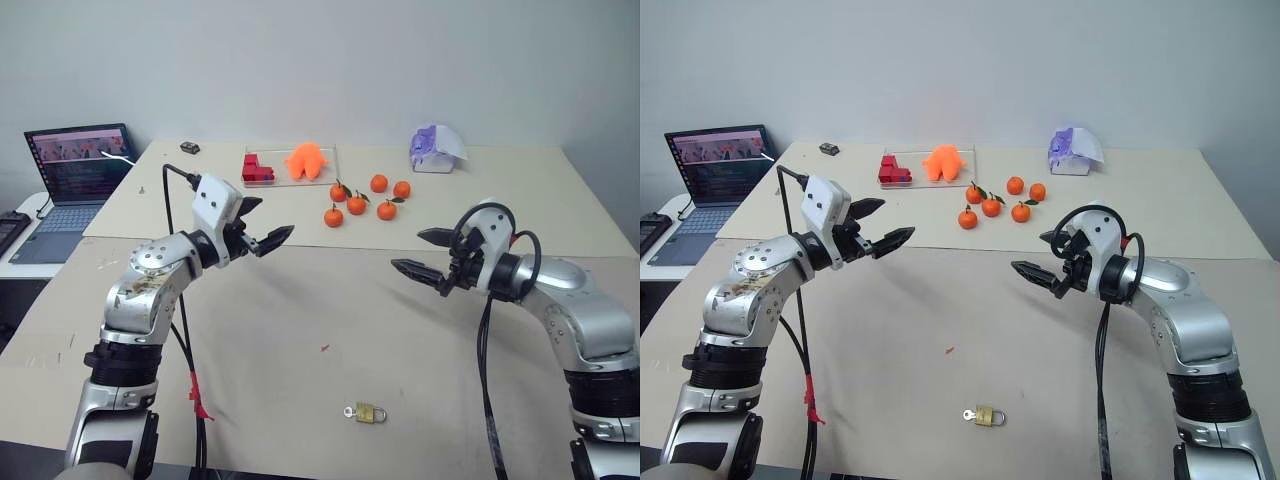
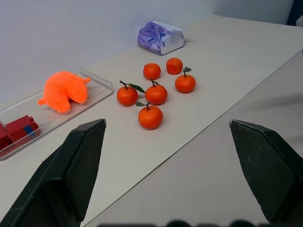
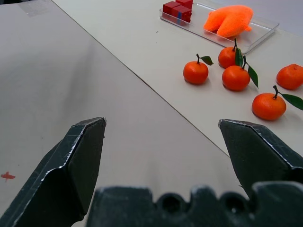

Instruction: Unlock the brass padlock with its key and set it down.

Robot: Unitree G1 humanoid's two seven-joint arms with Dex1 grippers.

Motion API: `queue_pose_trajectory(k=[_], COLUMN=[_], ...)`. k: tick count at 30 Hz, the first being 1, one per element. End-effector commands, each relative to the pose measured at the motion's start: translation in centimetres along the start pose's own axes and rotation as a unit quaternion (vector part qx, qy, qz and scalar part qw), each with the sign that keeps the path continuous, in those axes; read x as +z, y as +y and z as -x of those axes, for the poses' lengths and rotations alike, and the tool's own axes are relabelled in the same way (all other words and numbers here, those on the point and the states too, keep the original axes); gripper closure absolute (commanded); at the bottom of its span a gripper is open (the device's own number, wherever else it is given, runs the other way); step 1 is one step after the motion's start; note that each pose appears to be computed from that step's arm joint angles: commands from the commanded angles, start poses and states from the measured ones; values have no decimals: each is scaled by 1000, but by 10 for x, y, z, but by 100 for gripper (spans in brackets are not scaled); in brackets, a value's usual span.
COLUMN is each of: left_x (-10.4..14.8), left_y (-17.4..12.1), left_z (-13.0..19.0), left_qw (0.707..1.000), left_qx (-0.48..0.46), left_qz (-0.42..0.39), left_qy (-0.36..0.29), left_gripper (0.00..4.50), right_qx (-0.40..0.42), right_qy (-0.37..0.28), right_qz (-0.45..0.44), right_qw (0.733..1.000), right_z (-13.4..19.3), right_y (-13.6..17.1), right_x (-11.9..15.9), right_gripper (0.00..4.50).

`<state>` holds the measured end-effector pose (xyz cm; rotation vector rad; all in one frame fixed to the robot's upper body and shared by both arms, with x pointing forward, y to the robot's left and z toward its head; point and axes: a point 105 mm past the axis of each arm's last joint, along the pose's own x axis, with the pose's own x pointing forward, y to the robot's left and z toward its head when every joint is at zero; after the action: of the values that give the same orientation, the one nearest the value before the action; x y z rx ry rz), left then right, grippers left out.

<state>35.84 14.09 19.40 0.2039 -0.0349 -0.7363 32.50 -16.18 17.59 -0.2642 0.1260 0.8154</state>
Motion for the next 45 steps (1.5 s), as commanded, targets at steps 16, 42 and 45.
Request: queue_pose_trajectory(k=[16, 42, 45], left_x=[-12, -4, -2], left_y=[-58, -68, -64], left_z=[35, 56, 55], left_qw=[955, 904, 902], left_qx=[-268, -402, -406], left_qz=[-104, -77, -81], left_qy=[71, 120, 124], left_gripper=[5, 5, 5], right_qx=[173, 206, 203], right_qy=[45, 107, 111], right_qz=[58, 9, 13], right_qw=[982, 973, 973], right_z=[26, 27, 27], right_y=[54, 184, 187], right_x=[6, -62, -67], right_gripper=[0, 0, 0])
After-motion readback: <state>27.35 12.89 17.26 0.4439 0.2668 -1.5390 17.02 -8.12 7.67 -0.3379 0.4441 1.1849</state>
